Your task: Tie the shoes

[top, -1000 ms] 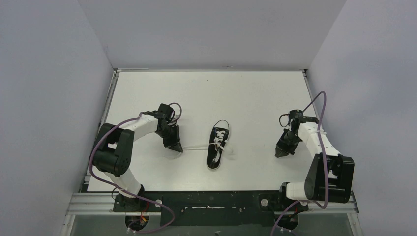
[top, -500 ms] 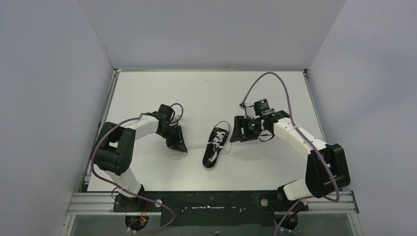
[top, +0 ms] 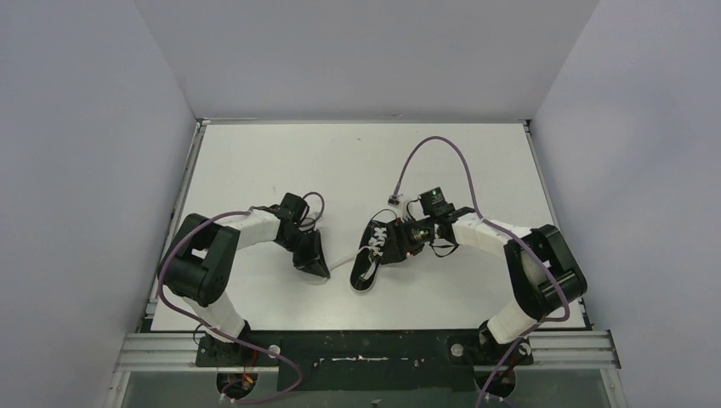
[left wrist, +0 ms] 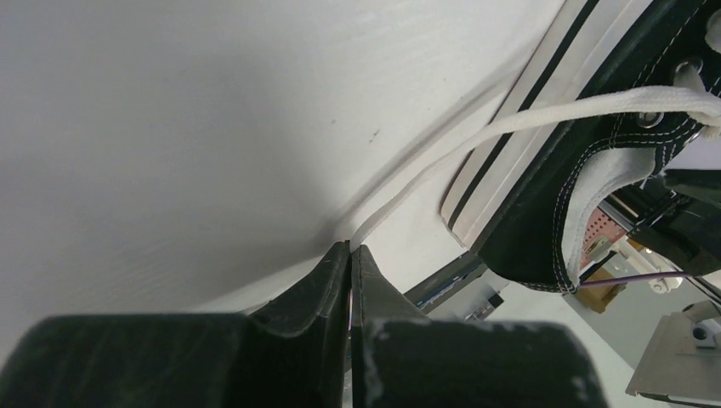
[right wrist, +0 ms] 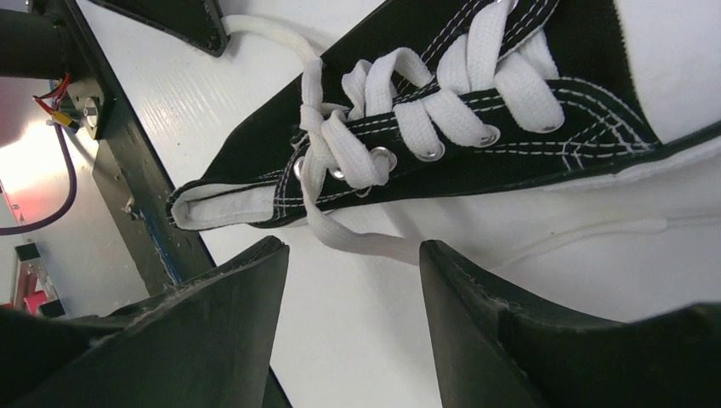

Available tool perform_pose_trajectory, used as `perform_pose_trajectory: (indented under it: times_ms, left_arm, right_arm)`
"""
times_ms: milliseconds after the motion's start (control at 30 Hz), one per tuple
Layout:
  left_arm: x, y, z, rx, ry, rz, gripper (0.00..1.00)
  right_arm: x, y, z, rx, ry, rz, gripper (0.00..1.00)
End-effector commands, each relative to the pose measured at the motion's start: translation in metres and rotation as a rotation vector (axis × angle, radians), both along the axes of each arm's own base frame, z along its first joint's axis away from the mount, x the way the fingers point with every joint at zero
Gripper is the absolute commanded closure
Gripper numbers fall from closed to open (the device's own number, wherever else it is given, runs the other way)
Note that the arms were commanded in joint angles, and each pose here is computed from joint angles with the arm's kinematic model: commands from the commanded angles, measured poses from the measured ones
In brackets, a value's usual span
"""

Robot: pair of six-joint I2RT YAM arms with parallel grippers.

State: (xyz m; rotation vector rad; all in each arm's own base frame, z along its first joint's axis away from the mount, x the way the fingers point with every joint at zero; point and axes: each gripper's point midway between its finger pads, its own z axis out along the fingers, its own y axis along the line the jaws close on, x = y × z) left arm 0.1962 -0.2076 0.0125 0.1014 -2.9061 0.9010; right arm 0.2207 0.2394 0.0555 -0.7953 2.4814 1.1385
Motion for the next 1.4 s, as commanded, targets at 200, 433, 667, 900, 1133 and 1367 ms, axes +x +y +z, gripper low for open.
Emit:
perform_pose_trajectory:
  times_ms: [200, 433, 667, 900, 1133, 1367]
  left_arm:
    - [0.0, -0.01, 0.022, -0.062, -0.075, -0.005, 1.0]
    - [-0.011, 0.004, 0.016, 0.008, -0.059, 0.028, 1.0]
    - [-0.011, 0.034, 0.0, 0.196, -0.073, 0.086, 1.0]
    - [-0.001, 0.03, 0.001, 0.195, -0.109, 0.008, 1.0]
    - [0.019, 0.013, 0.04, 0.242, -0.412, -0.222, 0.41]
    - [0.042, -0.047, 0.061, 0.133, -0.753, -0.518, 0.42]
  right_arm:
    - [0.033, 0.012, 0.001, 0.082, -0.15, -0.054, 0.76]
    - [0.044, -0.039, -0.002, -0.064, -0.029, -0.411, 1.0]
    - [0.018, -0.074, -0.007, -0.172, 0.085, -0.612, 1.0]
    - [0.021, -0.058, 0.002, -0.13, 0.098, -0.489, 1.0]
    - [0.018, -0.048, 0.007, -0.133, 0.15, -0.415, 1.0]
    - [0.012, -0.042, 0.013, -0.127, 0.173, -0.395, 1.0]
